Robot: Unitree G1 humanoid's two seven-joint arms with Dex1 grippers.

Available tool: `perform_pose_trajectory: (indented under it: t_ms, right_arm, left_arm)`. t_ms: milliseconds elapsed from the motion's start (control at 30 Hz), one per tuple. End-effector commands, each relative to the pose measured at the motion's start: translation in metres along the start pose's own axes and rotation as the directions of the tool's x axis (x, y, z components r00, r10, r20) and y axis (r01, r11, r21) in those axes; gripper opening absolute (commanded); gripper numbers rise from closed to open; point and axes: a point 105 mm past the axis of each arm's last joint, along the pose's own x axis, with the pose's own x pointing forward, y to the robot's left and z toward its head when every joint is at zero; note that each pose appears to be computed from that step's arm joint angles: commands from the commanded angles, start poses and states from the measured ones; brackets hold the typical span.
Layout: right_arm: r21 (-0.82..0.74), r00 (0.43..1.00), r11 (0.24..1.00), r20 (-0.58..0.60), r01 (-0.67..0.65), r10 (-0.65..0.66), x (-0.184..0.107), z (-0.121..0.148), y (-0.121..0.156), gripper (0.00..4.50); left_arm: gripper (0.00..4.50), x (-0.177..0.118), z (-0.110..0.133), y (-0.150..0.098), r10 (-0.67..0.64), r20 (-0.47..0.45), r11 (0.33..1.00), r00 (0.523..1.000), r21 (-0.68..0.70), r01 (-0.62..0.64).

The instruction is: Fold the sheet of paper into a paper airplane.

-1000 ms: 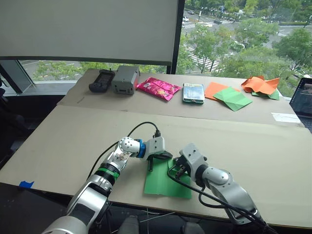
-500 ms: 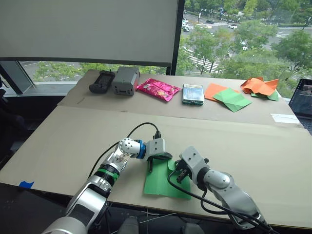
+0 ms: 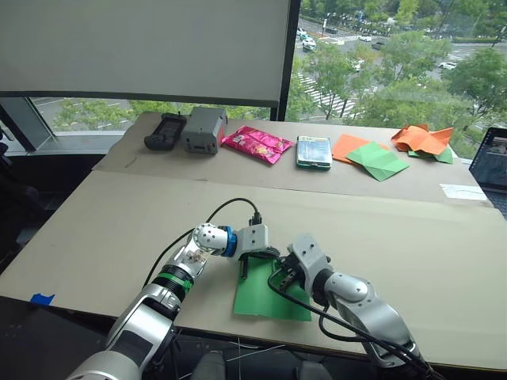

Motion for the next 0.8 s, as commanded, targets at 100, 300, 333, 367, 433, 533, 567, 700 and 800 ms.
perform_pose_trajectory:
  t_ms: [100, 300, 333, 367, 433, 533, 567, 700, 800]
  right_arm:
    - [0.013, 0.996, 1.000, -0.088, 0.029, -0.028, 0.001, -0.020, -0.007, 0.02]
    - [0.053, 0.990, 0.998, -0.138, 0.030, -0.023, 0.002, -0.030, -0.005, 0.02]
    - [0.055, 0.989, 0.998, -0.150, 0.020, -0.012, 0.002, -0.033, -0.003, 0.02]
    - [0.057, 0.987, 0.998, -0.159, 0.013, -0.003, 0.002, -0.035, -0.002, 0.02]
    - [0.072, 0.985, 0.997, -0.174, 0.009, 0.004, 0.000, -0.038, 0.000, 0.02]
    - [0.083, 0.980, 0.997, -0.196, -0.002, 0.018, -0.003, -0.044, 0.004, 0.02]
    - [0.085, 0.979, 0.996, -0.202, -0.003, 0.020, -0.005, -0.046, 0.005, 0.02]
    - [0.091, 0.976, 0.996, -0.216, 0.000, 0.019, -0.009, -0.050, 0.005, 0.02]
    - [0.108, 0.972, 0.994, -0.234, 0.013, 0.013, -0.015, -0.057, 0.005, 0.02]
  left_arm:
    - [0.00, 0.000, -0.038, -0.023, -0.077, -0.141, 0.995, 0.987, -0.074, 0.067]
    - [0.00, -0.001, -0.038, -0.023, -0.076, -0.141, 0.995, 0.987, -0.074, 0.066]
    - [0.00, -0.001, -0.038, -0.023, -0.075, -0.141, 0.995, 0.987, -0.074, 0.065]
    - [0.00, -0.001, -0.038, -0.023, -0.075, -0.141, 0.995, 0.987, -0.074, 0.065]
    - [0.00, -0.001, -0.038, -0.023, -0.076, -0.142, 0.995, 0.987, -0.074, 0.066]
    - [0.00, -0.001, -0.038, -0.023, -0.075, -0.142, 0.995, 0.987, -0.075, 0.065]
    - [0.00, -0.001, -0.038, -0.022, -0.075, -0.143, 0.995, 0.987, -0.075, 0.065]
    - [0.00, -0.002, -0.039, -0.022, -0.076, -0.144, 0.995, 0.987, -0.073, 0.066]
    - [0.00, -0.001, -0.038, -0.022, -0.076, -0.143, 0.995, 0.987, -0.072, 0.067]
